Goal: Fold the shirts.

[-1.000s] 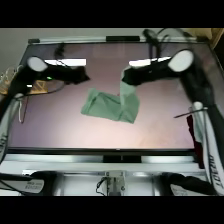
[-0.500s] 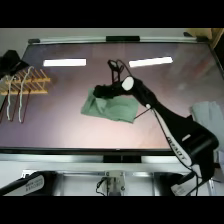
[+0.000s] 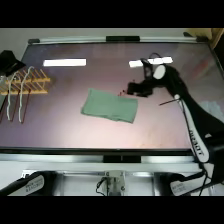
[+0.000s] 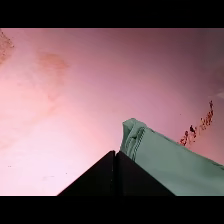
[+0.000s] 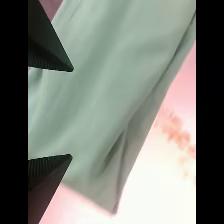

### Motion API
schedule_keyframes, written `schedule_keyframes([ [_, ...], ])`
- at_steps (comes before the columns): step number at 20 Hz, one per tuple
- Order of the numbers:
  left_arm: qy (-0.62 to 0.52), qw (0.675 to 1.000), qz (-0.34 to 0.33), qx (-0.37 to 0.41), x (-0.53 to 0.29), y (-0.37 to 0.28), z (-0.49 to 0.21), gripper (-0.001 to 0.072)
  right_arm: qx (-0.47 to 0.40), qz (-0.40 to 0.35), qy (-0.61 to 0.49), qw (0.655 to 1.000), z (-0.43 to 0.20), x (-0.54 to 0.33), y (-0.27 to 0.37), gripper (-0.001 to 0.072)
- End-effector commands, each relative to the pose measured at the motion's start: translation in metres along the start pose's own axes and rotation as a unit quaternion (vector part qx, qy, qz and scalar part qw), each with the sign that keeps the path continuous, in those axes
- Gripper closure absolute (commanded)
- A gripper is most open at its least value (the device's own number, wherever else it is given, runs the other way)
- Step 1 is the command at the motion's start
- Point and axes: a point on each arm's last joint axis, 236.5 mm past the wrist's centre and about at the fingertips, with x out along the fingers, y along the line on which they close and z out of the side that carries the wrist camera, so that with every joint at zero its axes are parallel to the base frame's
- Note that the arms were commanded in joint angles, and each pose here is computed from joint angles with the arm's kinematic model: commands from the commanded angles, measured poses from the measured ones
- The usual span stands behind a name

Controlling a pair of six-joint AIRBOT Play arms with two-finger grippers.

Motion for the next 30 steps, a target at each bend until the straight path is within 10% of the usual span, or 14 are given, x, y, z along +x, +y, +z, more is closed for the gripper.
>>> schedule_keyframes([
  [1, -0.001, 1.0, 0.0, 0.004, -0.001, -0.001, 0.0, 0.0677, 0.091, 0.001, 0.12, 0.989, -0.064, 0.001, -0.061, 0.0043],
  [11, 0.004, 1.0, -0.008, 0.011, 0.002, -0.01, -0.003, 0.0677, 0.098, 0.142, 0.098, 0.98, -0.06, 0.09, -0.002, 0.0047],
  [14, 0.013, 1.0, -0.018, 0.019, 0.008, -0.021, -0.008, 0.0677, 0.049, 0.18, 0.093, 0.978, -0.06, 0.087, 0.017, 0.0486],
  [16, 0.018, 0.999, -0.021, 0.021, 0.012, -0.024, -0.011, 0.0677, 0.017, 0.2, 0.045, 0.979, -0.035, 0.066, 0.026, 0.0641],
  [22, 0.029, 0.999, -0.028, 0.026, 0.019, -0.03, -0.016, 0.0677, 0.013, 0.146, -0.112, 0.983, 0.047, -0.086, -0.038, 0.0641],
  [30, 0.042, 0.998, -0.036, 0.034, 0.021, -0.041, -0.024, 0.0677, 0.183, -0.049, -0.227, 0.955, -0.012, -0.267, -0.215, 0.0641],
])
